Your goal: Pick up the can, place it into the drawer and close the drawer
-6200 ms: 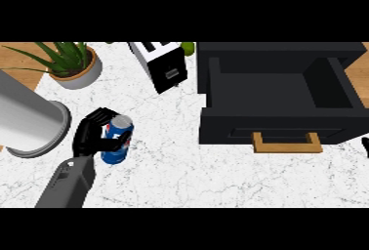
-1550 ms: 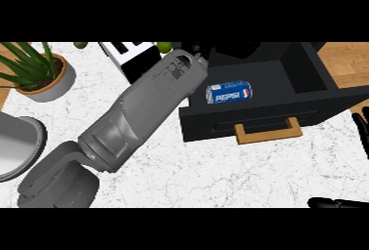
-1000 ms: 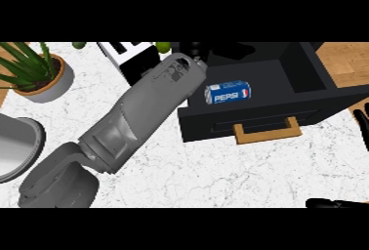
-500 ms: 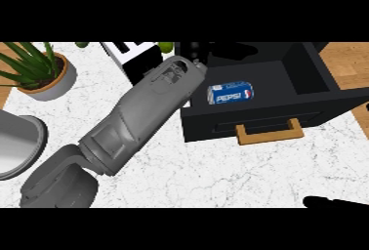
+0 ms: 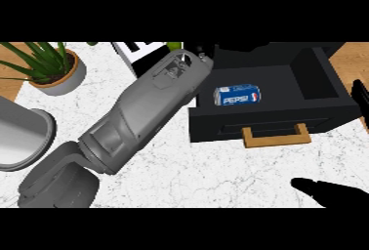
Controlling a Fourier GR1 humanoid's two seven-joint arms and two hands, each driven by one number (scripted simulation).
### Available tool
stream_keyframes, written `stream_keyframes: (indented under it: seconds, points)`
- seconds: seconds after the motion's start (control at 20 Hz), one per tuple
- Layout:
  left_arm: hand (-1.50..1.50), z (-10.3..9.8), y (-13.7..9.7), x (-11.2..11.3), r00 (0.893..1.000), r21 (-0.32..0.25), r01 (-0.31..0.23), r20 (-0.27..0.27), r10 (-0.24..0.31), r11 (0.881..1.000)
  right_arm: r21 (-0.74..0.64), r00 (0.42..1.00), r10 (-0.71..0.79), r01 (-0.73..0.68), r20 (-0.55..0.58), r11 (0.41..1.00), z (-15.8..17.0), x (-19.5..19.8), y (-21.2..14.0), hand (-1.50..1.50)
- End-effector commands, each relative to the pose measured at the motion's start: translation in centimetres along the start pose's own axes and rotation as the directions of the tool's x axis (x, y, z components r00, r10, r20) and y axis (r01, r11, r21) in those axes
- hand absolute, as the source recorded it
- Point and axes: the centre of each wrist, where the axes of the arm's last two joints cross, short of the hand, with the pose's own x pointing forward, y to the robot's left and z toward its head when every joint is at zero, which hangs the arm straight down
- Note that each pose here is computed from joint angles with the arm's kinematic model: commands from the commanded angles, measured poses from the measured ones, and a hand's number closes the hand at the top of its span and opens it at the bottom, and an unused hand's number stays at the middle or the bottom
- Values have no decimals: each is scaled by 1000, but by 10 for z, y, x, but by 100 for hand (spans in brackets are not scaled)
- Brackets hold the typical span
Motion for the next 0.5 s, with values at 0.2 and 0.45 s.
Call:
stream_keyframes:
  seconds: [0.2, 0.45]
  points:
    - [-150, 1, -4, 10, 1000, 9, 9, 6, -9, 1000, 93, 957, 290, -290, 17, 952, -14, 1, 35, -150]
    - [-150, 3, -6, 13, 1000, -16, -14, -6, 14, 1000, 185, 907, 421, -413, -2, 892, -26, -41, 67, -150]
